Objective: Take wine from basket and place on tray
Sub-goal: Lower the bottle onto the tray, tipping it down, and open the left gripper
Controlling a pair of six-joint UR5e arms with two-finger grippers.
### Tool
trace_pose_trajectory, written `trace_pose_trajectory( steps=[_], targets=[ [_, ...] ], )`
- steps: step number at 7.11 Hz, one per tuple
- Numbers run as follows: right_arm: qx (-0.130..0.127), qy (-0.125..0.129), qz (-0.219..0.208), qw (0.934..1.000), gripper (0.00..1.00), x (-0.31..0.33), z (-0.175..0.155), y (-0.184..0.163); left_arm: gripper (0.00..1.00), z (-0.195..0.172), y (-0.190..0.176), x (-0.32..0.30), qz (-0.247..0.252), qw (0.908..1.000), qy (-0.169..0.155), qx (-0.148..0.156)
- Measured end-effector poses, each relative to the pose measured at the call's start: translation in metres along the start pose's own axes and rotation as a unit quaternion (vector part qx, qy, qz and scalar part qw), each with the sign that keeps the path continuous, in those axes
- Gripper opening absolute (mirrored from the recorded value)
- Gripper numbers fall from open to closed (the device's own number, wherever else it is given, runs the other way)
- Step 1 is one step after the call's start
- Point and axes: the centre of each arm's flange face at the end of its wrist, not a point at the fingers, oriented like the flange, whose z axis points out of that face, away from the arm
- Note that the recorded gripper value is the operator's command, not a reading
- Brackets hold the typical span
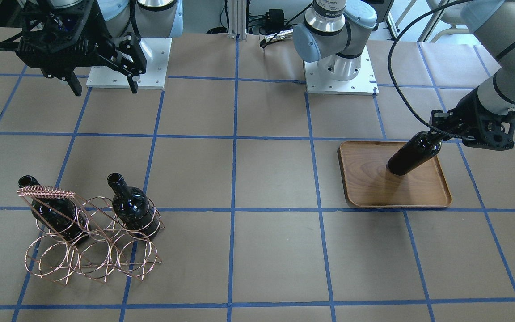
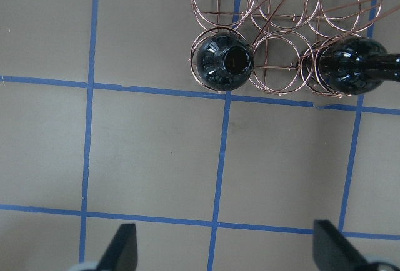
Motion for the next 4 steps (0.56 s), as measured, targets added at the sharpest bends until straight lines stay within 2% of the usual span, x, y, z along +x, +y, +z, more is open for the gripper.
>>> trace_pose_trajectory(
  steps=[4],
  targets=[
    [0.000, 0.002, -0.001, 1.0000, 1.00, 0.0004, 0.0001, -0.0001, 0.00, 0.0000, -0.0025, 0.0008, 0.000, 1.0000, 0.000, 0.002]
  ],
)
